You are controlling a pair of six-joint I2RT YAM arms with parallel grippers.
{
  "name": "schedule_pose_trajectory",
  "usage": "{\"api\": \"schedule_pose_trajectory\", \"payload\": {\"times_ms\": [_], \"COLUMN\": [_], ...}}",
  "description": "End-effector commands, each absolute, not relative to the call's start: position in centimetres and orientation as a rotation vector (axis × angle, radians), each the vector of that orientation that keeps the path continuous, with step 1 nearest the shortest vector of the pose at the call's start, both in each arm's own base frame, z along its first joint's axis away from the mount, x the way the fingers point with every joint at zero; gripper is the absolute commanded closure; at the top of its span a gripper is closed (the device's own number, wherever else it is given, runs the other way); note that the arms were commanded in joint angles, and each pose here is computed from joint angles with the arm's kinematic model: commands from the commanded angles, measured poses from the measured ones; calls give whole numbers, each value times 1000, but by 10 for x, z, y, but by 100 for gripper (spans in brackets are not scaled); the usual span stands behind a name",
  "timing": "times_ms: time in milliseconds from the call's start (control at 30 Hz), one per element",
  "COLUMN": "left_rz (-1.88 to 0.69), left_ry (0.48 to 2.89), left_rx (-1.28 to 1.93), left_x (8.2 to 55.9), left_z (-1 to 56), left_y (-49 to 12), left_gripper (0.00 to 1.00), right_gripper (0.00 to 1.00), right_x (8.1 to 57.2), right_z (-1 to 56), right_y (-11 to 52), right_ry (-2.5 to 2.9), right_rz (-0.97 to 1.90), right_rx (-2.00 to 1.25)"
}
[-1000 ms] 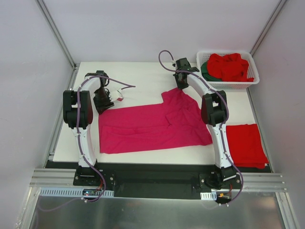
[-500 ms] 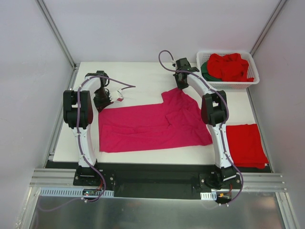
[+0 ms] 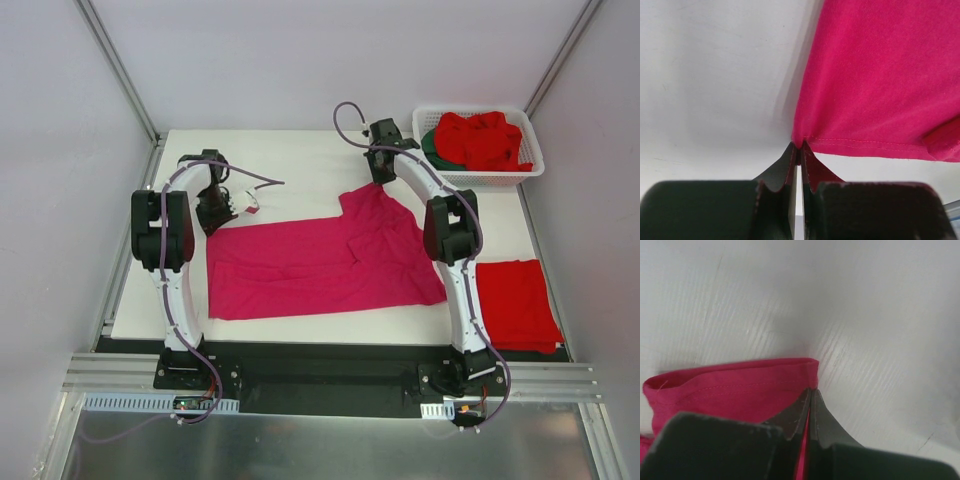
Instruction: Fold and stack the t-shirts
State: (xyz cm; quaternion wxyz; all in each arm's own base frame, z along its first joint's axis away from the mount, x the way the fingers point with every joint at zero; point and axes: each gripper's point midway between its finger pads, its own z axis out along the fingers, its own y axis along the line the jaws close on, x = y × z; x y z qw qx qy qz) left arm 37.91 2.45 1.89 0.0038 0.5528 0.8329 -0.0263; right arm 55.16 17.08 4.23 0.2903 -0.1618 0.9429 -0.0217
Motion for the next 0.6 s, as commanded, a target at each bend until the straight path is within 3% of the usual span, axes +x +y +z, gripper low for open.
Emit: {"api": "schedule_pose_trajectory", "payload": {"times_ms": [0, 267, 567], "left_rz": [-72, -27, 51], "left_ry": [2550, 2510, 2431], "left_rx": [1727, 1719, 1719], "left_x": [379, 387, 401], "left_z": [44, 54, 74], "left_y": [17, 18, 19], "left_gripper": [100, 100, 100], "right_gripper": [99, 99, 99], "right_x": [560, 560, 560], "right_z": [129, 155, 142], "right_y": [173, 165, 161], "right_ry": [2352, 2287, 2300], "right_rz": [-35, -85, -123], "right_rx": [-387, -371, -369]}}
